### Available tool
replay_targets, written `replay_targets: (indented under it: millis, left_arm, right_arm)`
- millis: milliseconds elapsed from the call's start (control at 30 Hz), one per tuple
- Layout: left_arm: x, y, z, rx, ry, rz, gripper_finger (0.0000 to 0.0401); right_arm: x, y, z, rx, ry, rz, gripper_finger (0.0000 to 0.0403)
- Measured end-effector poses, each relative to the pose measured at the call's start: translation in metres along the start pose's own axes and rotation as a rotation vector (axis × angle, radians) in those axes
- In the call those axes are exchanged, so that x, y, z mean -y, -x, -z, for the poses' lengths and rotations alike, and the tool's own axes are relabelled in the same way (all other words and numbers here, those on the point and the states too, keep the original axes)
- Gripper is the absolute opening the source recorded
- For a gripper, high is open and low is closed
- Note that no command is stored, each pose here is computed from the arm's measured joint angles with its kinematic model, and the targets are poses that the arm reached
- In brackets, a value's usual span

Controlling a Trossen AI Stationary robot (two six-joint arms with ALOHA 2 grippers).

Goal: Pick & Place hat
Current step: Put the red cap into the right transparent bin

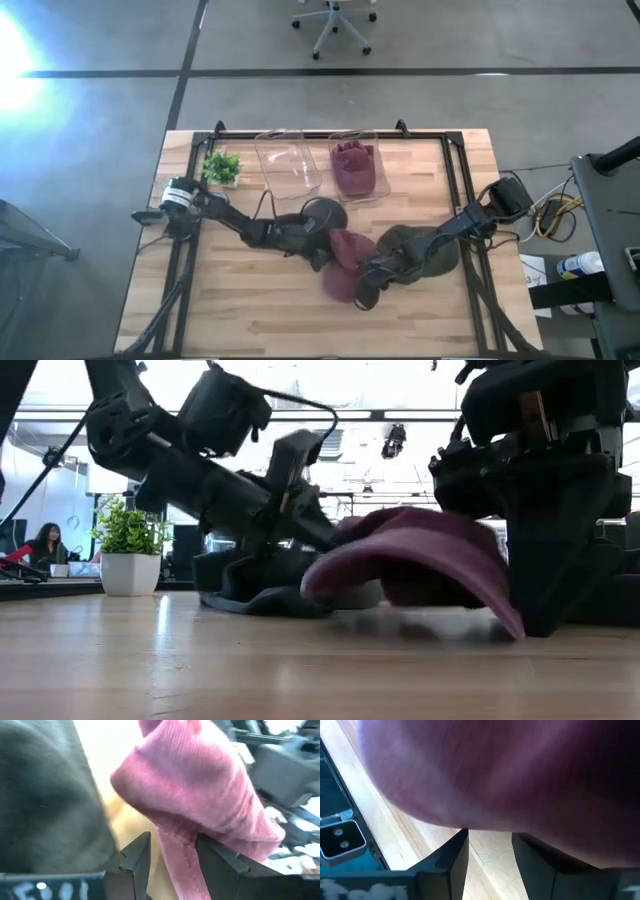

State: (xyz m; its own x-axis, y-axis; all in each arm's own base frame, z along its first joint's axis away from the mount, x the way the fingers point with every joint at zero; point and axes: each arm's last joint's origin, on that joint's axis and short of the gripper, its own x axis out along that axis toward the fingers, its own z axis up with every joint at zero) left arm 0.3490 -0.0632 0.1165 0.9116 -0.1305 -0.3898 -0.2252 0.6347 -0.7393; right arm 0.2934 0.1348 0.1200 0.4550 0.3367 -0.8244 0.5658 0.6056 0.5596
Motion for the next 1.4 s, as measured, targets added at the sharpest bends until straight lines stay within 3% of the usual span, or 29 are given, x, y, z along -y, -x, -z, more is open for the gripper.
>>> replay_targets:
  millis: [333, 467, 533, 633, 767, 867, 1100, 1267, 1400]
  left_arm:
    - [0.034, 0.012, -0.016, -0.04, -0.008, 0.21, 0.0154]
    - [0.032, 0.012, -0.013, -0.103, -0.037, 0.219, 0.0154]
    - [0.027, 0.012, -0.009, -0.145, -0.044, 0.155, 0.0154]
    - [0.012, 0.016, -0.001, -0.19, -0.063, -0.032, 0.0154]
    - [0.01, 0.031, -0.004, -0.179, -0.108, -0.206, 0.0154]
    - [0.014, 0.04, -0.007, -0.187, -0.106, -0.224, 0.0154]
    - [0.036, 0.051, -0.011, -0.128, -0.094, -0.132, 0.0154]
    - [0.026, 0.057, -0.006, -0.141, -0.174, -0.304, 0.0154]
    - [0.023, 0.058, -0.002, -0.172, -0.163, -0.344, 0.0155]
  right_arm:
    - [0.001, 0.0, 0.0, -0.014, 0.039, 0.002, 0.015]
    - [0.001, 0.0, 0.0, -0.014, 0.036, 0.003, 0.015]
    - [0.001, 0.0, 0.0, -0.016, 0.036, 0.002, 0.015]
    - [0.0, 0.001, 0.0, -0.014, 0.027, -0.004, 0.015]
    - [0.0, 0.002, -0.001, -0.012, 0.01, -0.008, 0.015]
    - [0.0, 0.002, -0.001, -0.01, 0.004, -0.012, 0.015]
    - [-0.002, 0.002, -0.002, 0.009, -0.017, -0.034, 0.015]
    - [-0.022, 0.02, -0.003, 0.084, 0.044, -0.096, 0.015]
    - [-0.043, 0.044, -0.012, 0.207, 0.066, -0.158, 0.015]
